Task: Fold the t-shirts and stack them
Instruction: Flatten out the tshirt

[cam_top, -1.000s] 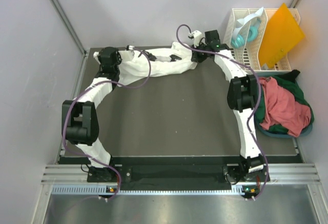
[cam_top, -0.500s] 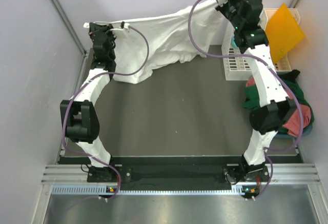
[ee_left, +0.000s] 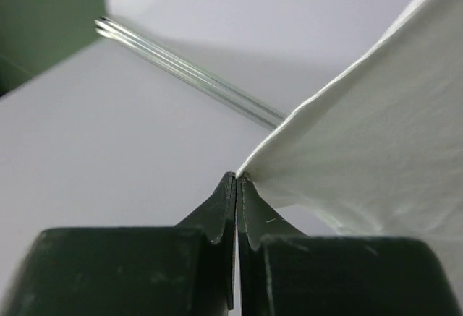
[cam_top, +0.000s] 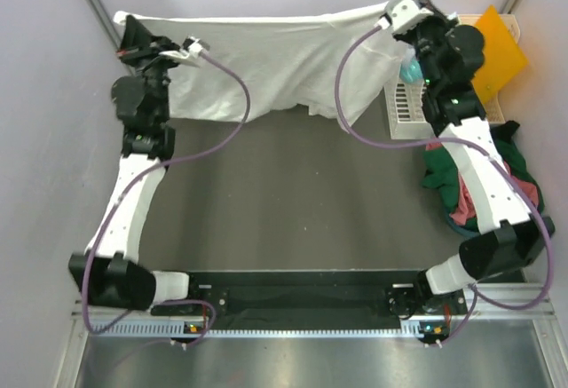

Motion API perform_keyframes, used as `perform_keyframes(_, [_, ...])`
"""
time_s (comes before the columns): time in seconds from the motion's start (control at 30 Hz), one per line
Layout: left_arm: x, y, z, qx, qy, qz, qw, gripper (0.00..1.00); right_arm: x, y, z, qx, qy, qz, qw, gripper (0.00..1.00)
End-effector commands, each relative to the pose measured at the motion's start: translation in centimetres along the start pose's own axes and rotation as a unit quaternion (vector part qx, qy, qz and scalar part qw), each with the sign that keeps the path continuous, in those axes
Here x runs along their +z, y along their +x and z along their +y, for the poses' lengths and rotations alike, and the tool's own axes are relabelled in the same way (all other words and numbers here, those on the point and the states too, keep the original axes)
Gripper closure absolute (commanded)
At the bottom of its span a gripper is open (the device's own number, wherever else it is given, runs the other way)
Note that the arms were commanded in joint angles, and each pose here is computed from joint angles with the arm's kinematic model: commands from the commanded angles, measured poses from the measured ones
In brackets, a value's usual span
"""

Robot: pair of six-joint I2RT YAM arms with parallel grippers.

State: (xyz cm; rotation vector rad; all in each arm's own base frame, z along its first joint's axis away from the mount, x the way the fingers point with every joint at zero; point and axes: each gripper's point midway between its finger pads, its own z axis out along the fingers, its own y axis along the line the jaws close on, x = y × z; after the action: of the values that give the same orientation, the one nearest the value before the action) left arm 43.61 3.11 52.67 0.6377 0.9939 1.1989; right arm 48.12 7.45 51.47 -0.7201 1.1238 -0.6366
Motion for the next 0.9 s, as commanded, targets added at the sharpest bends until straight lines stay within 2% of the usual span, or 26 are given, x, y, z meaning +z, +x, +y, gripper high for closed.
perform_keyframes(0.0, [-4.4,-4.8,11.1,-0.056,-0.089,-0.109,0.988,1.0,-9.3,-9.7,-17.1,-0.007,0.243,-0.12,0.962,1.0])
perform_keyframes(0.1, [-5.5,-6.3,15.8,-0.063,-0.129,-0.135,0.98,1.0,-12.3,-12.3,-20.5,-0.035,0.3,-0.156,0.94,1.0])
perform_keyframes(0.2, [-6.0,-6.9,18.9,-0.048,-0.164,-0.142,0.975,1.0,-14.2,-14.7,-22.5,-0.056,0.311,-0.188,0.93,1.0])
perform_keyframes(0.3, [-5.8,-7.3,19.6,-0.042,-0.17,-0.148,0.973,1.0,-14.4,-16.1,-23.8,-0.063,0.309,-0.199,0.928,1.0])
perform_keyframes(0.37, [-4.8,-7.1,18.3,-0.03,-0.157,-0.142,0.977,1.0,-14.0,-16.4,-24.3,-0.063,0.304,-0.196,0.93,1.0])
perform_keyframes(0.5, [-1.6,-6.1,14.2,0.009,-0.12,-0.117,0.986,1.0,-8.7,-14.5,-20.7,-0.101,0.257,-0.174,0.945,1.0])
perform_keyframes(0.57, [0.8,-4.8,10.8,0.034,-0.081,-0.111,0.99,1.0,-6.6,-13.7,-19.0,-0.115,0.228,-0.176,0.951,1.0])
perform_keyframes(0.6, [1.5,-4.5,10.7,0.038,-0.076,-0.111,0.99,1.0,-4.0,-12.2,-17.1,-0.118,0.204,-0.165,0.958,1.0])
perform_keyframes(0.63, [3.2,-3.2,7.5,0.043,-0.033,-0.098,0.994,1.0,-2.6,-11.1,-16.2,-0.115,0.19,-0.156,0.962,1.0])
perform_keyframes(0.67, [4.1,-2.2,6.7,0.054,-0.021,-0.093,0.994,1.0,-1.9,-11.1,-16.7,-0.116,0.191,-0.154,0.962,1.0])
perform_keyframes(0.7, [4.9,-2.2,7.0,0.063,-0.023,-0.1,0.993,1.0,1.2,-8.9,-14.2,-0.116,0.164,-0.136,0.97,1.0])
perform_keyframes(0.73, [6.6,-0.5,4.3,0.076,-0.002,-0.089,0.993,1.0,1.8,-8.6,-15.1,-0.118,0.172,-0.133,0.969,1.0])
perform_keyframes(0.77, [7.5,0.1,3.8,0.088,-0.004,-0.088,0.992,1.0,4.7,-6.3,-12.7,-0.119,0.154,-0.119,0.974,1.0])
perform_keyframes(0.8, [8.5,0.1,5.3,0.099,-0.025,-0.084,0.991,1.0,5.5,-5.5,-12.9,-0.124,0.162,-0.115,0.972,1.0])
perform_keyframes(0.83, [10.5,1.7,2.5,0.107,-0.01,-0.068,0.992,1.0,5.3,-6.6,-14.8,-0.129,0.189,-0.126,0.965,1.0])
perform_keyframes(0.87, [11.5,2.2,2.3,0.114,-0.017,-0.061,0.991,1.0,7.4,-4.9,-13.2,-0.133,0.181,-0.118,0.967,1.0])
